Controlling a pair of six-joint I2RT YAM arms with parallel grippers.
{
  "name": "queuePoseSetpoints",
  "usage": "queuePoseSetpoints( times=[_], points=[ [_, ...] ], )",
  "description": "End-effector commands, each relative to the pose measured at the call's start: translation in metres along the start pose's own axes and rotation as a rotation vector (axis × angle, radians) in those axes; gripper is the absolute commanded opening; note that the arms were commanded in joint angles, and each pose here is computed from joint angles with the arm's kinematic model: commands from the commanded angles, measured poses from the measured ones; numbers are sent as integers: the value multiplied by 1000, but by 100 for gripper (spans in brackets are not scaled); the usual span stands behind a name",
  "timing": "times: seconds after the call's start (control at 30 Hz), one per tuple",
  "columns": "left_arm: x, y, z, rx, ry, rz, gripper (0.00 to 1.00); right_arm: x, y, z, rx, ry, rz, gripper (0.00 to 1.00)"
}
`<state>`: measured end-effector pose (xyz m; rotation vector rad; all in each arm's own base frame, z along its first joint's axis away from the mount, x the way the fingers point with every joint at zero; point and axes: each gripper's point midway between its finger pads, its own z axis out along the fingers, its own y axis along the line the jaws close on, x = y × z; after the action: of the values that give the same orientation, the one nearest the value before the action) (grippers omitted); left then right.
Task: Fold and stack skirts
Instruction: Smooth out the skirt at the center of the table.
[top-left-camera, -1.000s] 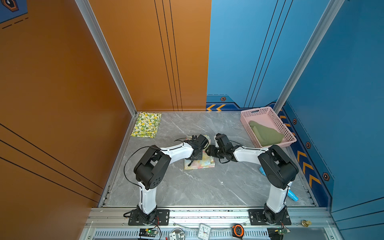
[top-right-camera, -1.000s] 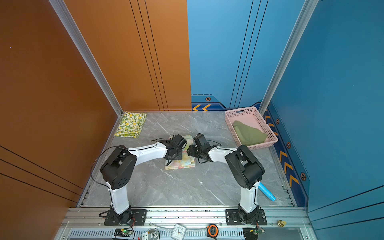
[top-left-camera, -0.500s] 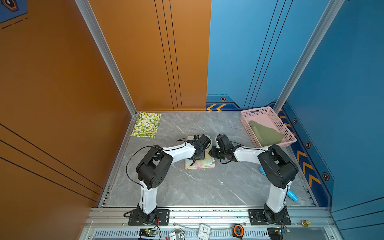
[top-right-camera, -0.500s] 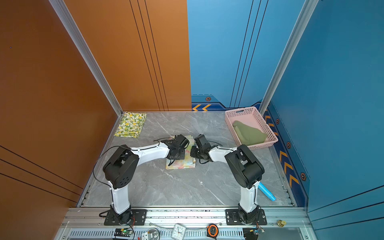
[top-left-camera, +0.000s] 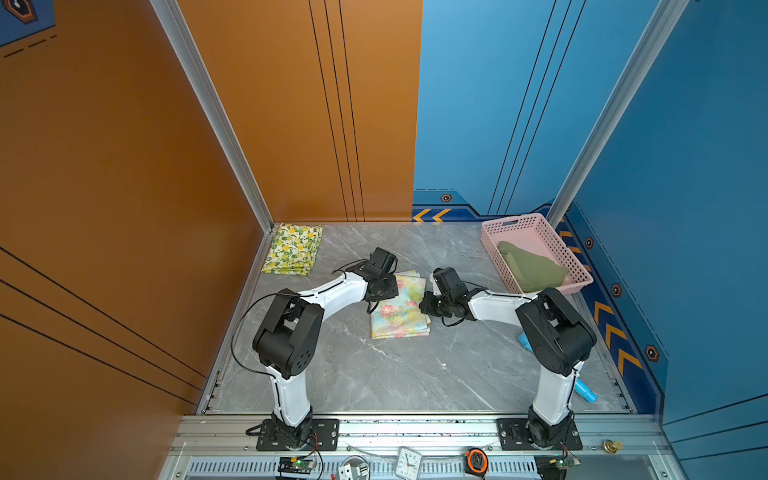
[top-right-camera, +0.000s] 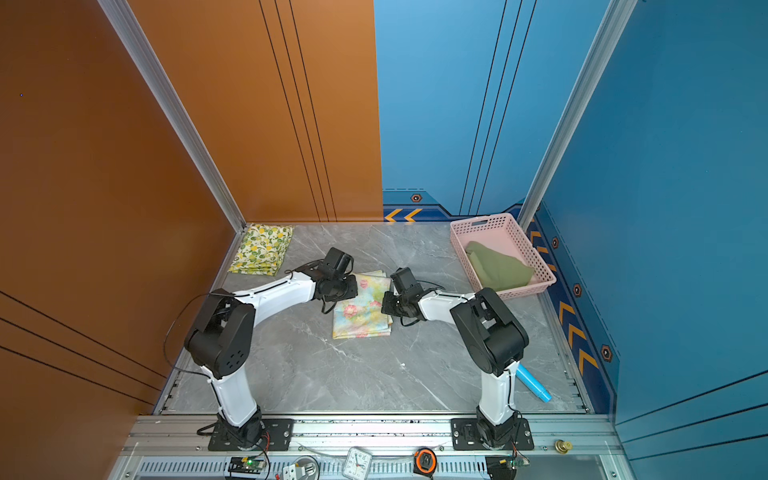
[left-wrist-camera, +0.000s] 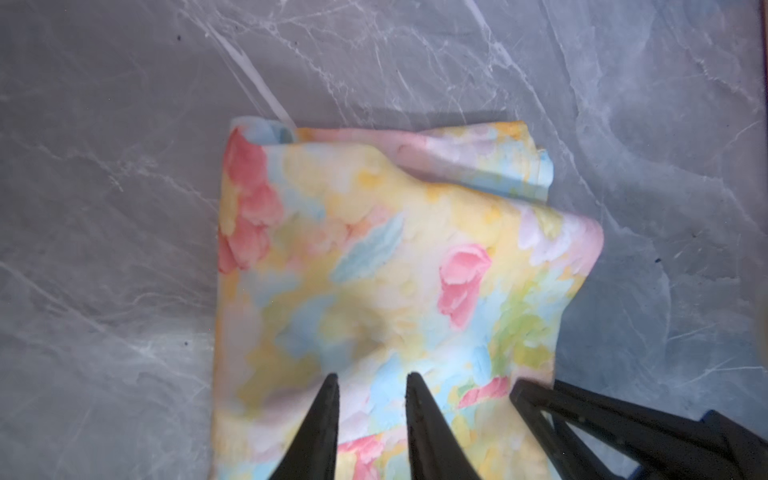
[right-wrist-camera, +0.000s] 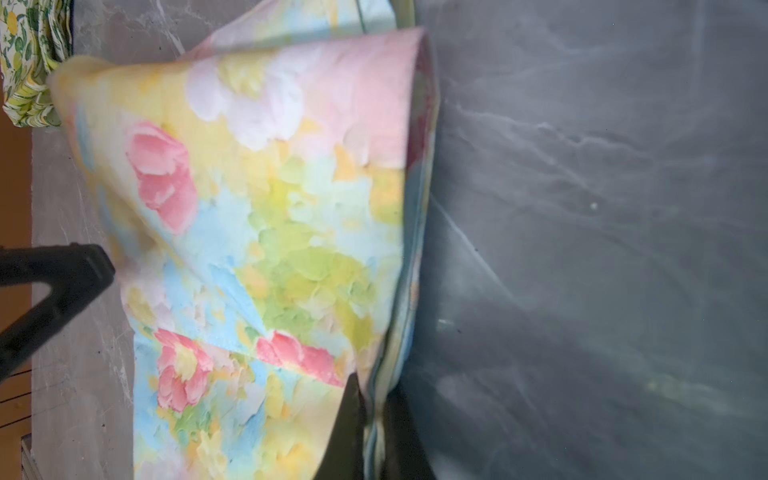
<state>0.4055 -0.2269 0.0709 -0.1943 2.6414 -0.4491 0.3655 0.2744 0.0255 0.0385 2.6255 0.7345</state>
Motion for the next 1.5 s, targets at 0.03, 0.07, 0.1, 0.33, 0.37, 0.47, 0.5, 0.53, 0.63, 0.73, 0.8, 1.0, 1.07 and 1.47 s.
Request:
queuePoseSetpoints(
  times=[0.03, 0.07, 0.1, 0.33, 0.37, 0.47, 0.5, 0.53, 0.63, 0.73, 0.8, 1.0, 1.07, 1.47],
  points=[
    [-12, -25, 19, 139, 16, 0, 29, 39, -35, 8, 118, 155, -3, 0],
    [-15, -21, 25, 134, 19, -10, 30, 39, -35, 8, 119, 157, -6, 0],
    [-17, -17, 31, 130, 24, -18, 29, 40, -35, 8, 120, 160, -8, 0],
    [-21, 29, 67, 84, 45, -105, 28, 39, -35, 5, 130, 164, -32, 0],
    [-21, 33, 71, 80, 51, -116, 28, 39, -36, 5, 133, 167, -34, 0],
    [-23, 41, 73, 86, 59, -136, 28, 38, -36, 4, 135, 167, -38, 0],
    [-27, 40, 70, 92, 52, -137, 28, 38, -36, 5, 137, 170, -39, 0],
    [-31, 38, 65, 101, 40, -132, 28, 37, -36, 5, 140, 169, -38, 0],
    [-39, 33, 49, 117, 19, -118, 30, 34, -36, 7, 143, 170, -37, 0],
    [-40, 39, 35, 107, 7, -134, 31, 31, -35, 9, 146, 168, -36, 0],
    [-40, 39, 24, 124, 0, -148, 31, 31, -35, 10, 146, 168, -35, 0],
    [-39, 34, -15, 126, -39, -134, 34, 30, -36, 14, 150, 174, -29, 0],
    [-29, 34, -19, 122, -34, -133, 35, 30, -36, 15, 150, 176, -24, 0],
    [55, 47, 13, 51, 87, -127, 34, 26, -31, 15, 141, 167, -27, 0]
  ],
)
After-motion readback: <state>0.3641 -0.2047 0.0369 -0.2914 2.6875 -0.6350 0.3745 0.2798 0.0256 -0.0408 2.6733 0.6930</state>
